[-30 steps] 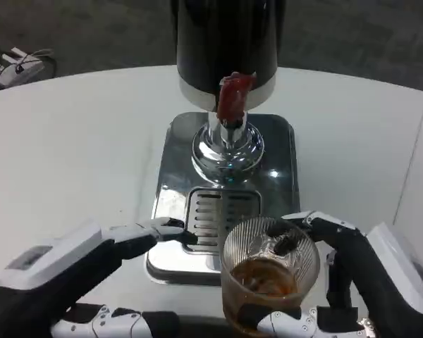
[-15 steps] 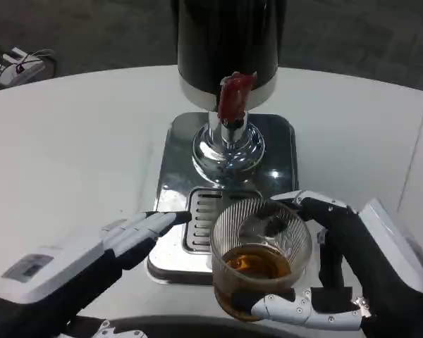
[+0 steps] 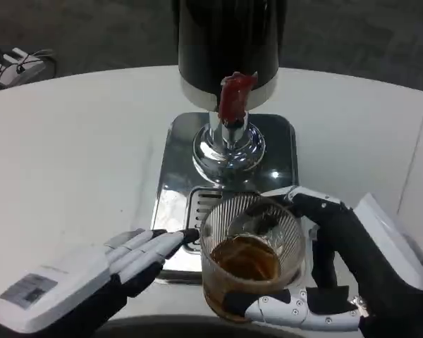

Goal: Grasp the cup under the faucet to collect the drink, then remove the cup.

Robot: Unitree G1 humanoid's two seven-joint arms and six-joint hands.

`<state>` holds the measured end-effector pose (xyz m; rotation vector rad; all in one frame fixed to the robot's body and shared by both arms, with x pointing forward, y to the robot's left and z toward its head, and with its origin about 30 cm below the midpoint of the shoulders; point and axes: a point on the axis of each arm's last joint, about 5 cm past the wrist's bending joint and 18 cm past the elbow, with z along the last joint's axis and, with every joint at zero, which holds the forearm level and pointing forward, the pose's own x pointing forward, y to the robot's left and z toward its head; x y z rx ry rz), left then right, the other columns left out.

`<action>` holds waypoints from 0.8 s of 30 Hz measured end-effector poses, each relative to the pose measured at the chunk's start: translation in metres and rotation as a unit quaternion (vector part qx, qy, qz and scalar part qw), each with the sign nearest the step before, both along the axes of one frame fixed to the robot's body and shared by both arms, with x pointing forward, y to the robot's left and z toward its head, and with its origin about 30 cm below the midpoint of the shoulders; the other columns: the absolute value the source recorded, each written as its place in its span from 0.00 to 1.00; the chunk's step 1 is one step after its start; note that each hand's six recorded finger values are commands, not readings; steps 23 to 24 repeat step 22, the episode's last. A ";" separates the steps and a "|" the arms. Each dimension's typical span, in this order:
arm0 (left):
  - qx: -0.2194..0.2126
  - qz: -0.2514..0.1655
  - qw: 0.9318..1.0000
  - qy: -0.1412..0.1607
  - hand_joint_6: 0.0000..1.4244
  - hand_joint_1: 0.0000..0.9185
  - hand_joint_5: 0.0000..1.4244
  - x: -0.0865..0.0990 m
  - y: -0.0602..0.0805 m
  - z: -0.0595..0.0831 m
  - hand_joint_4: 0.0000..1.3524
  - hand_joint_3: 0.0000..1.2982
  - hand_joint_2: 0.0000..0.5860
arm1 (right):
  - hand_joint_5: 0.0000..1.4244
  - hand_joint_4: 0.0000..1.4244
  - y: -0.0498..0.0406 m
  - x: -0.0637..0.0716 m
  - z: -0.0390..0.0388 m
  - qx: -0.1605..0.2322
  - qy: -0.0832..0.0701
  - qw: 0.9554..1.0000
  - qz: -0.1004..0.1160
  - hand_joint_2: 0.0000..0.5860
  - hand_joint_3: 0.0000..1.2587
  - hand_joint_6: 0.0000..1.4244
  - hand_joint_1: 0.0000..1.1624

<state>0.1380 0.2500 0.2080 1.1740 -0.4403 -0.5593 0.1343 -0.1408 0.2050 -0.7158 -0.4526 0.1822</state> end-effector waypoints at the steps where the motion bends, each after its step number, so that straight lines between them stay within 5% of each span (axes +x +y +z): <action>1: 0.001 0.001 1.000 0.000 0.00 0.00 0.00 -0.001 0.000 0.000 0.00 0.00 0.10 | 0.92 0.79 -0.0002 -0.001 0.0010 0.000 -0.002 1.000 0.001 0.27 0.81 0.87 0.64; 24: 0.003 0.019 1.000 0.003 0.00 0.00 0.00 -0.001 0.003 0.002 0.00 0.00 0.10 | 0.93 0.80 -0.0031 -0.006 0.0001 0.005 0.007 1.000 0.000 0.27 0.81 0.88 0.64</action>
